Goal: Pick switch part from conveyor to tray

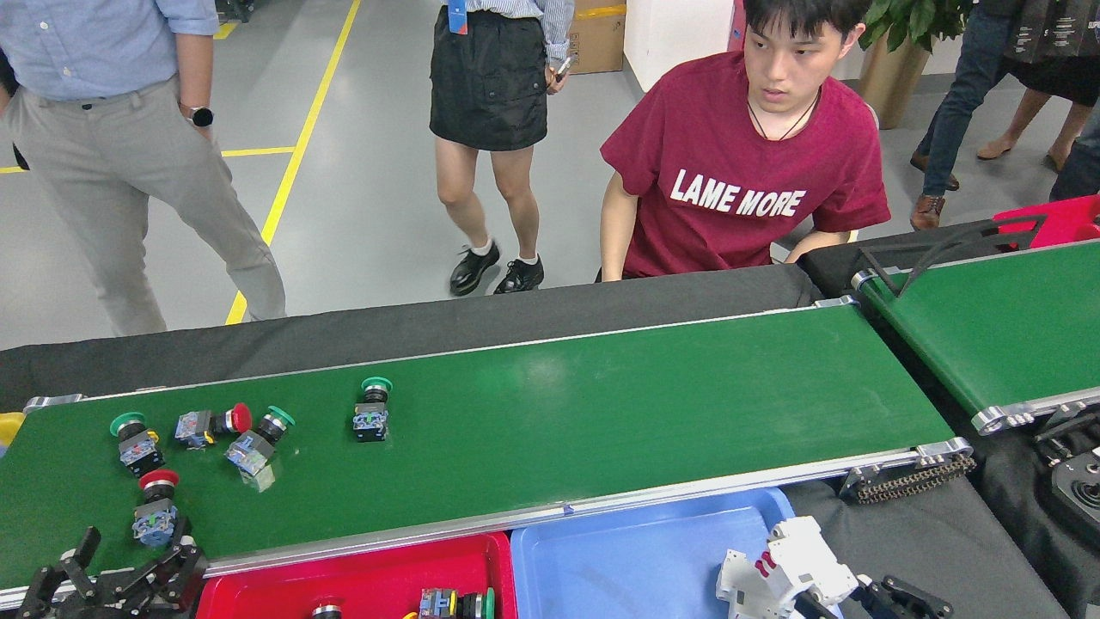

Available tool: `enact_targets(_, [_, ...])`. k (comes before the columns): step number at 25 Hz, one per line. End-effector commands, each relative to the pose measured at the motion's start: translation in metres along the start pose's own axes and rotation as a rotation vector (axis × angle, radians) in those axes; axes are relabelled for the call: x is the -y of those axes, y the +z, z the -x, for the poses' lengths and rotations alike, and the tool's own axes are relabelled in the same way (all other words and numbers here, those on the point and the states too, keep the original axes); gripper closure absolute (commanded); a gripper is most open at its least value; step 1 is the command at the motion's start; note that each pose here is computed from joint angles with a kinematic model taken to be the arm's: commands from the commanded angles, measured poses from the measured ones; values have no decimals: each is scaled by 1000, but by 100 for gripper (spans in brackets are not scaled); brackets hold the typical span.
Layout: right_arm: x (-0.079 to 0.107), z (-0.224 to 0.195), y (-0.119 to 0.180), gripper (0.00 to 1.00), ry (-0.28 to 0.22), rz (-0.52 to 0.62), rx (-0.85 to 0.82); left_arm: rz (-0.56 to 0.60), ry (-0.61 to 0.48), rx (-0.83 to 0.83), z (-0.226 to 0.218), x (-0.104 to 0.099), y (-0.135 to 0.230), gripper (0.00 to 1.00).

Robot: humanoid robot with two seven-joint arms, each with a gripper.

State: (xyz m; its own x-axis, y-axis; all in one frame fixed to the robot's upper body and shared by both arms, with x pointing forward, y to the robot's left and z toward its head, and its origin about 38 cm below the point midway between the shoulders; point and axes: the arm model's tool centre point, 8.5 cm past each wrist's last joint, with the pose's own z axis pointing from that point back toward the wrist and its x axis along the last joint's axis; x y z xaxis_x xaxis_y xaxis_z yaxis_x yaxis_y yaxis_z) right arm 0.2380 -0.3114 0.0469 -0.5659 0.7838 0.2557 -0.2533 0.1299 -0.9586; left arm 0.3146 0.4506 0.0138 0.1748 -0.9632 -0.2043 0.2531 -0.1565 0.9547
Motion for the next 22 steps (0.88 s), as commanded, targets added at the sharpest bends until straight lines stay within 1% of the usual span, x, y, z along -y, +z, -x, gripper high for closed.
enact_targets(1, [4, -1, 1, 94, 9, 6, 16, -18, -21, -18, 15, -9, -6, 19])
enact_targets(3, [-1, -6, -4, 94, -11, 7, 16, -8, -47, 5, 23, -7, -6, 70])
enact_targets(4, [-4, -10, -8, 93, -24, 9, 13, 0, -36, 21, 23, -4, -6, 87])
enact_targets(5, [-8, -15, -15, 93, -37, 10, 10, -1, -13, 34, 21, -3, -7, 93])
enact_targets(6, [-13, -20, -22, 93, -49, 10, 7, -13, 5, 40, 21, -4, -7, 95])
enact_targets(8, [-18, -21, -38, 93, -69, 17, -4, -47, 15, 53, 19, -9, -6, 98])
enact_targets(11, [-23, -20, -49, 93, -63, -2, -13, -111, 8, 136, 3, -24, -7, 100])
enact_targets(13, [-22, -20, -50, 92, -63, 3, -14, -165, -8, 232, -11, -42, -1, 100])
enact_targets(14, [-21, -19, -50, 92, -62, 7, -14, -181, -20, 291, -18, -47, 5, 99])
enact_targets(16, [-18, -18, -51, 91, -60, 19, -16, -222, -44, 509, -45, -58, 30, 94])
enact_targets(17, [-19, -19, -51, 91, -62, 19, -15, -229, -40, 609, -58, -58, 47, 84])
enact_targets(18, [-19, -19, -51, 91, -61, 17, -15, -226, -28, 633, -64, -54, 58, 70])
enact_targets(19, [-18, -19, -52, 91, -61, 19, -14, -223, -10, 642, -72, -50, 72, 46])
enact_targets(20, [-18, -19, -52, 88, -62, 22, -14, -226, 18, 647, -83, -46, 84, 12])
enact_targets(21, [-18, -20, -53, 74, -63, 23, -13, -228, 53, 647, -95, -41, 95, 0])
enact_targets(22, [-17, -21, -54, 48, -65, 30, -11, -223, 73, 646, -101, -38, 101, 0])
